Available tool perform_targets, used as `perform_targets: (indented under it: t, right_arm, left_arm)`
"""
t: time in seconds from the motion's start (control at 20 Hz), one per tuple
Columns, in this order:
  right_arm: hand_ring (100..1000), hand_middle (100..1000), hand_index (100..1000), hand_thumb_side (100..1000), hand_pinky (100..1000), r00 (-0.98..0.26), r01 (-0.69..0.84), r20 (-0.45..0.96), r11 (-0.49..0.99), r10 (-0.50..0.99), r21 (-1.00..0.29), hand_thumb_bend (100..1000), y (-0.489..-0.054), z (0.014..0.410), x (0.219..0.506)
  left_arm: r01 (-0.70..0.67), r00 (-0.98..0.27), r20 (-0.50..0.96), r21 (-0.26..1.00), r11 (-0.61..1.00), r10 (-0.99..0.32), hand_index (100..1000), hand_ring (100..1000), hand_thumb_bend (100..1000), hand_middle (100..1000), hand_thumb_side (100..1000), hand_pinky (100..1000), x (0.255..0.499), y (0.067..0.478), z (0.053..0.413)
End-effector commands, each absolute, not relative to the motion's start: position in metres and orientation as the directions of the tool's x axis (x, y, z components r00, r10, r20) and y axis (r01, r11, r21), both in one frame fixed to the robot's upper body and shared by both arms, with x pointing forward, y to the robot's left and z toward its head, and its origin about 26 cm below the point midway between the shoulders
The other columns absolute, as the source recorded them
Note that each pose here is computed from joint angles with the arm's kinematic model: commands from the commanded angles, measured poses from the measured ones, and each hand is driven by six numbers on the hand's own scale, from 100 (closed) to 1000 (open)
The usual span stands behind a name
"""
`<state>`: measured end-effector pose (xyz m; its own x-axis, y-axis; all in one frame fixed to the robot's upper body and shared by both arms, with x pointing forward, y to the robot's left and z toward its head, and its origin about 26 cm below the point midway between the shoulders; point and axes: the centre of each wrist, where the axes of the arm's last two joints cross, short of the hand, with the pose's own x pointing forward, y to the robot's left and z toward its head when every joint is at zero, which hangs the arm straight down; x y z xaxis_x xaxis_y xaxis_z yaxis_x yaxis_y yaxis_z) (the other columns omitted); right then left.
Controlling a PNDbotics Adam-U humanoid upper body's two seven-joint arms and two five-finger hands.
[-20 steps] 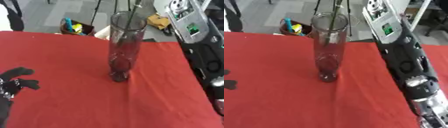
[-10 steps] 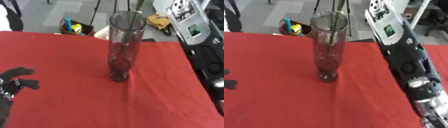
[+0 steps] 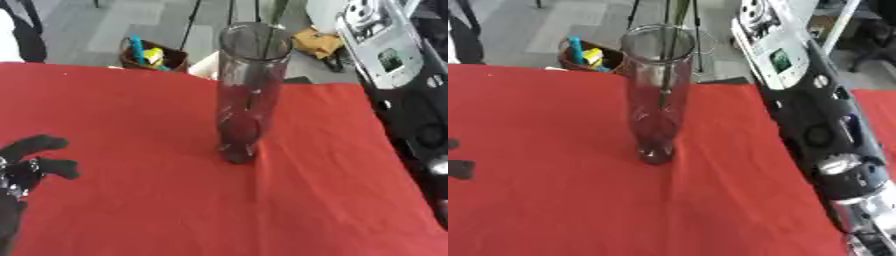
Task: Arrange flowers into the vase.
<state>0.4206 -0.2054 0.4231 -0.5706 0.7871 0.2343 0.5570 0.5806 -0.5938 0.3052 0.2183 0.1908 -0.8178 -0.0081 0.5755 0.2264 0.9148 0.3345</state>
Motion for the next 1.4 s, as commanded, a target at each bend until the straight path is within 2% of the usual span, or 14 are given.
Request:
perform_targets:
  t: [0.05, 1.05, 1.4]
  right_arm:
    - [782, 462, 440, 1000, 545, -0.559, 0.586, 0.187, 0.544, 0.808, -0.6, 100, -0.214, 0.438, 0.411]
    - [800, 484, 471, 1000, 573, -0.535, 0.543, 0.157, 0.48, 0.83, -0.689, 100, -0.23, 0.425, 0.406]
    - [828, 531, 542, 1000, 609, -0.514, 0.503, 0.14, 0.429, 0.847, -0.75, 100, -0.233, 0.42, 0.407]
  left_arm:
    - [0.223, -0.831, 0.556, 0.343, 0.912, -0.006, 851, 596, 103, 743, 1000, 744, 0.303, 0.217, 0.197]
    - [0.22, -0.832, 0.555, 0.34, 0.914, -0.006, 851, 598, 103, 744, 1000, 744, 0.303, 0.217, 0.197]
    - [0.221, -0.832, 0.555, 0.341, 0.914, -0.006, 852, 598, 103, 744, 1000, 744, 0.303, 0.217, 0.197]
